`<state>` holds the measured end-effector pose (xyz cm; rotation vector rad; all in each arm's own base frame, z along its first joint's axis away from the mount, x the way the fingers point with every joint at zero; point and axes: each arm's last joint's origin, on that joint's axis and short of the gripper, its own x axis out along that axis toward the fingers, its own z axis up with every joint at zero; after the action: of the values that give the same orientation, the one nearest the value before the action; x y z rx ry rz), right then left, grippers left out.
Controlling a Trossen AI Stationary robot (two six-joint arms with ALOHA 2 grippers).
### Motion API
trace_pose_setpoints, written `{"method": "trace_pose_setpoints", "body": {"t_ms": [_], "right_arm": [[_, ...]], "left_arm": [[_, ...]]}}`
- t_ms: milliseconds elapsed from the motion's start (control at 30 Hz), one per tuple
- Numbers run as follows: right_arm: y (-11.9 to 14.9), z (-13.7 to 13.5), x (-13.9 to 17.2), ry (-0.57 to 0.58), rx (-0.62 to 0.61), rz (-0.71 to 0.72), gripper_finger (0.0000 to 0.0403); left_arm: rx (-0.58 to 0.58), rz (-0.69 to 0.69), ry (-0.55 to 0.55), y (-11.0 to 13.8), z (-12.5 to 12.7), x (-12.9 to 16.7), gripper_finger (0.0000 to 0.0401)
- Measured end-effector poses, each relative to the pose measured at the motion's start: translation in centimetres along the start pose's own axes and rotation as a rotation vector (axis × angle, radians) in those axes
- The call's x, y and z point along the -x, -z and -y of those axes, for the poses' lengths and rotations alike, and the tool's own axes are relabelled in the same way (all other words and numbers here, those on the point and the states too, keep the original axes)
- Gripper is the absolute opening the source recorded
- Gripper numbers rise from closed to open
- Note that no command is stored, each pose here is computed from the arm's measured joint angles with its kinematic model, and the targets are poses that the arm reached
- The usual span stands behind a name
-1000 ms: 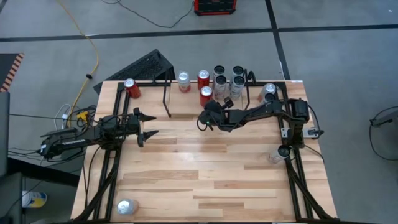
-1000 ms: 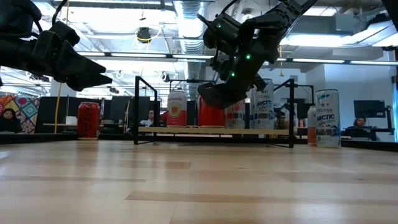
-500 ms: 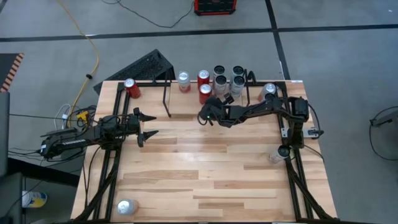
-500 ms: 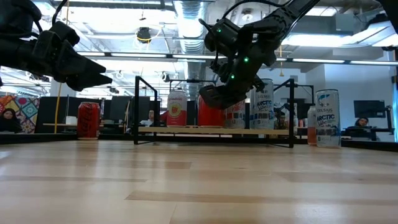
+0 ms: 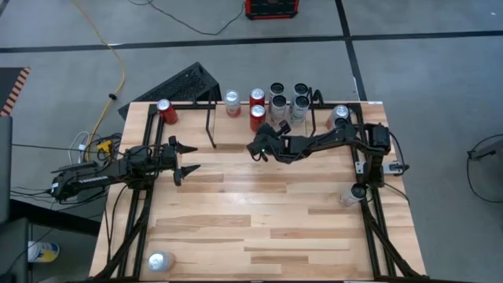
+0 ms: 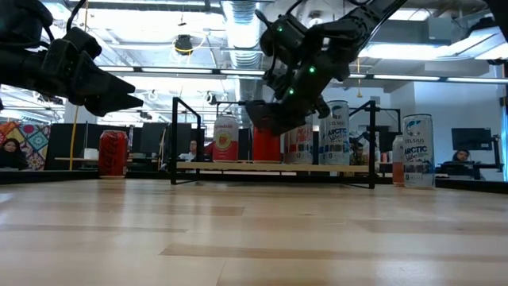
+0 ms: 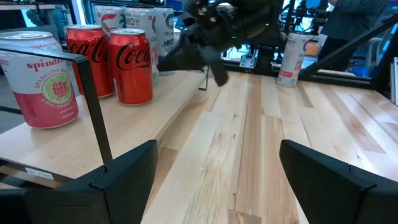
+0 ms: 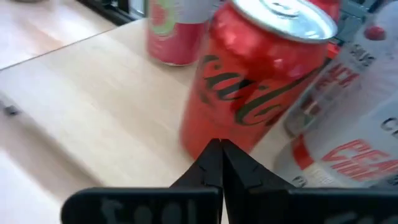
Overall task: Place canned beverage on shelf
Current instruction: Put the bottom red black soda can on the shelf aligned with the other red black soda can
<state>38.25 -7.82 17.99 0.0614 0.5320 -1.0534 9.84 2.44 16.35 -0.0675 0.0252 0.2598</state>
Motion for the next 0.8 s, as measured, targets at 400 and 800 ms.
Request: {"method": "trace_pose_setpoints", "body": {"t_ms": [400,800], "right_arm": [[-0.67,0.48,-0.71,-0.001,-0.013,0.027,0.002],[-0.74,-0.05,-0.22,-0.018,-0.035,0.049,0.002]], "left_arm": [[0.0,0.0,0.0,0.0,0.0,0.0,0.0323],[0.0,0.0,0.0,0.01,0.0,0.0,0.0323]]}}
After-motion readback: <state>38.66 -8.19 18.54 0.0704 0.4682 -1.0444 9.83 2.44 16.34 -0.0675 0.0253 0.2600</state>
